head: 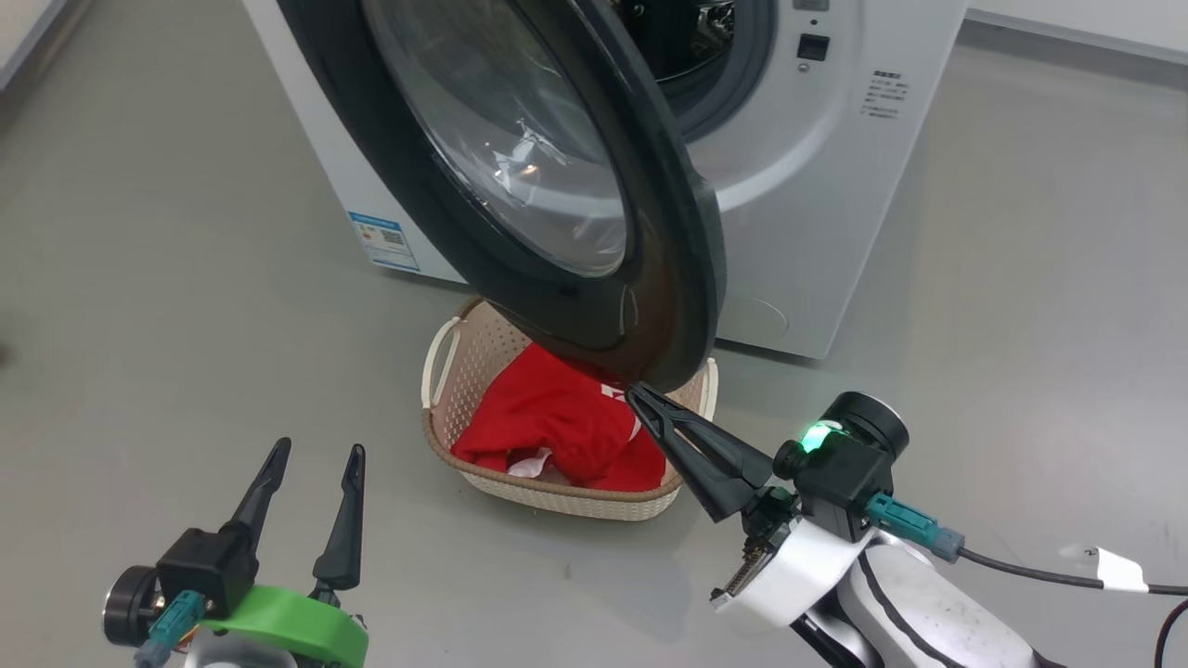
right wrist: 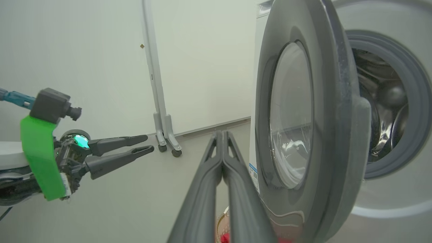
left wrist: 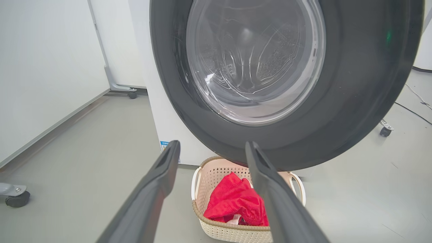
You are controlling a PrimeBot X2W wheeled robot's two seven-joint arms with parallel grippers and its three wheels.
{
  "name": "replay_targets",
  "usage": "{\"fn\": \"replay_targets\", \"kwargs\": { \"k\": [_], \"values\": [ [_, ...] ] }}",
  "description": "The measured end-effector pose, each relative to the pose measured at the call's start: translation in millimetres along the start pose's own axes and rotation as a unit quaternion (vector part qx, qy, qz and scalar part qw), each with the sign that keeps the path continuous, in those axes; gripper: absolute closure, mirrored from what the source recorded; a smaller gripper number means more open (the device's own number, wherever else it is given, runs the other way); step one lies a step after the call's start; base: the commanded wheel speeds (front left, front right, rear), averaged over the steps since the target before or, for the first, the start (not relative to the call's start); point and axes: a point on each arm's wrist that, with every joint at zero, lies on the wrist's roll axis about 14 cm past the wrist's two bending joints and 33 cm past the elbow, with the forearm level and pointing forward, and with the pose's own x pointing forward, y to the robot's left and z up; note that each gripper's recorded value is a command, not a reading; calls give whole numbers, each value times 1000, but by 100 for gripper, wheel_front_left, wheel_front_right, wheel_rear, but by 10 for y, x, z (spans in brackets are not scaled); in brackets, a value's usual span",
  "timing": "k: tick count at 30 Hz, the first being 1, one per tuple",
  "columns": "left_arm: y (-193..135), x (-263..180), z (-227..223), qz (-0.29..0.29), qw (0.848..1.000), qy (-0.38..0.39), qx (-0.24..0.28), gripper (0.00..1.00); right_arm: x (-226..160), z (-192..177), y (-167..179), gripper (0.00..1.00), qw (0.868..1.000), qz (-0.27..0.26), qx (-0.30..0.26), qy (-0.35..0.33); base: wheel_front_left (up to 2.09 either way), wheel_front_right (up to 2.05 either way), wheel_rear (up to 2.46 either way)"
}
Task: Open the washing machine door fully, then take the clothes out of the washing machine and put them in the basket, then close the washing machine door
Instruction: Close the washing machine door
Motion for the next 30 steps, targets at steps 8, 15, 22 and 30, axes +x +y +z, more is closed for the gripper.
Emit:
{"fn": "replay_targets", "kwargs": {
  "k": [8,15,22,30],
  "values": [
    [86,-29,86,21,1000,-12,-5,0,105,-356,-261,100,999,-15,25,46,0,0,0],
    [218,-90,9,48,999,3,-8,0,218,-542,-641,100,996,-49,41,62,0,0,0],
    [291,-115,-52,65,998,15,-12,0,377,-543,-967,100,994,-77,54,49,0,0,0],
    [132,-63,-155,43,998,32,-15,0,437,-312,-1627,100,988,-150,24,18,0,0,0]
  ]
}}
